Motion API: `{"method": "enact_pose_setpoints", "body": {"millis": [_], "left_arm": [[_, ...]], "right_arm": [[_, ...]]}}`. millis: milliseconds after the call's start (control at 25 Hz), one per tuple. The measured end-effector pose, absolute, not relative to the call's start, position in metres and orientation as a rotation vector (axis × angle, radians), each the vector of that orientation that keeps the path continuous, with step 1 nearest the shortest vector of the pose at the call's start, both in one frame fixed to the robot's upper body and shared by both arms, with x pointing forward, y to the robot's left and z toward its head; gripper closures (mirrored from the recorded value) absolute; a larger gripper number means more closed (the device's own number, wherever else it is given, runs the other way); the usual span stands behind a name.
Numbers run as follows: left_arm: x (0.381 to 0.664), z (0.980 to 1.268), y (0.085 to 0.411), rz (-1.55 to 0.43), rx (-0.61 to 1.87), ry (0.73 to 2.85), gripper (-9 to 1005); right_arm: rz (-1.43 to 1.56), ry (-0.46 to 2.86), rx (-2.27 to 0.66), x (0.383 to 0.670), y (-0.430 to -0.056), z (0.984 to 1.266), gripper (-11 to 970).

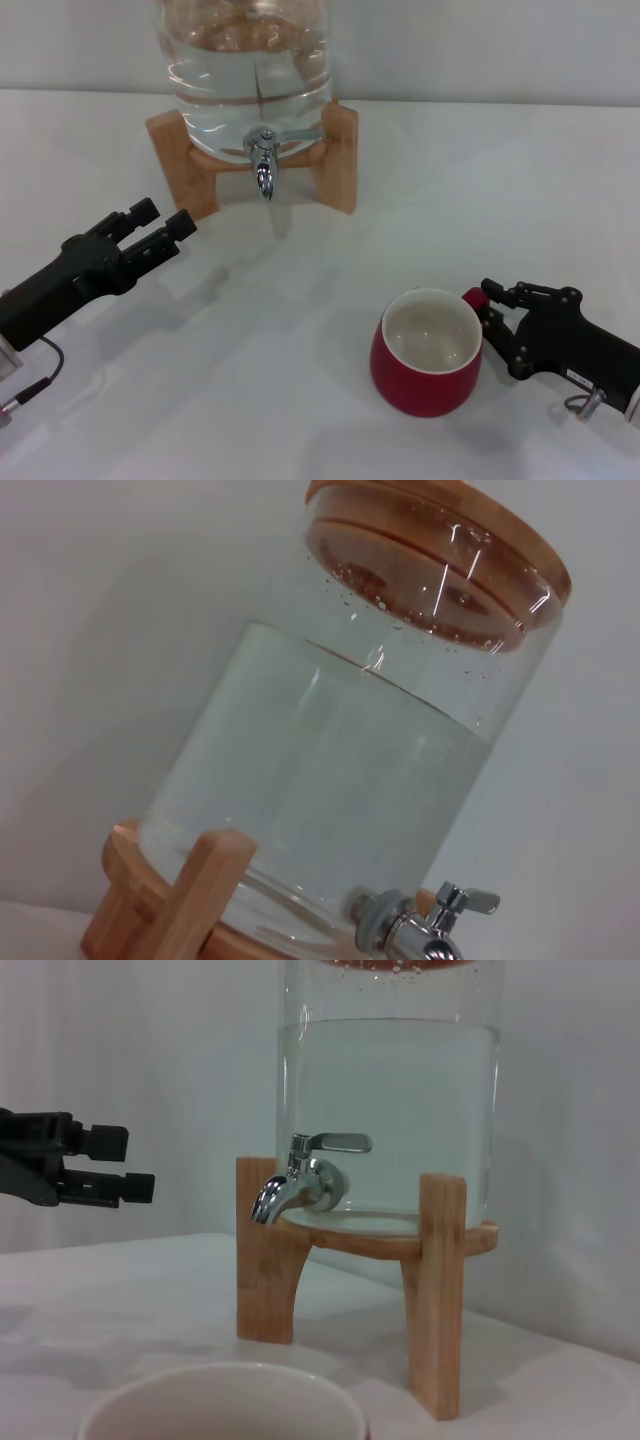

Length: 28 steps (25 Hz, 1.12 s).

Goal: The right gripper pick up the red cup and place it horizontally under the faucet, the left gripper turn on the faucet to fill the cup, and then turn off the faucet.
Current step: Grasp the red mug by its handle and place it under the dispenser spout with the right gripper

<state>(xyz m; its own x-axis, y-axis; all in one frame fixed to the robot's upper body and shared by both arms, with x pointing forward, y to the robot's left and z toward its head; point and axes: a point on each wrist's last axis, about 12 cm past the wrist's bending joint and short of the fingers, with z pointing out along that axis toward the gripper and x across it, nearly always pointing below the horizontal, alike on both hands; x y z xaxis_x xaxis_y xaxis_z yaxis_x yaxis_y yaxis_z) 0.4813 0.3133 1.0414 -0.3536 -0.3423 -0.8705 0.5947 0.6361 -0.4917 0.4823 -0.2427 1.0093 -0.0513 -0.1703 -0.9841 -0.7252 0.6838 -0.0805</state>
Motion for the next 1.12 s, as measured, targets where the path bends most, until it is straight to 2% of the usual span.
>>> {"method": "enact_pose_setpoints", "body": {"millis": [200, 1120], "left_arm": [[0.481, 1.041, 0.313, -0.982, 0.209, 1.671, 155], [0.467, 1.030, 0.321, -0.952, 0.154, 1.719, 154]], "right_arm": [[0.532, 1.582, -0.753, 0.483, -0.242, 1.011, 832], [0.541, 1.525, -0.778, 0.495, -0.228, 1.023, 831]]}}
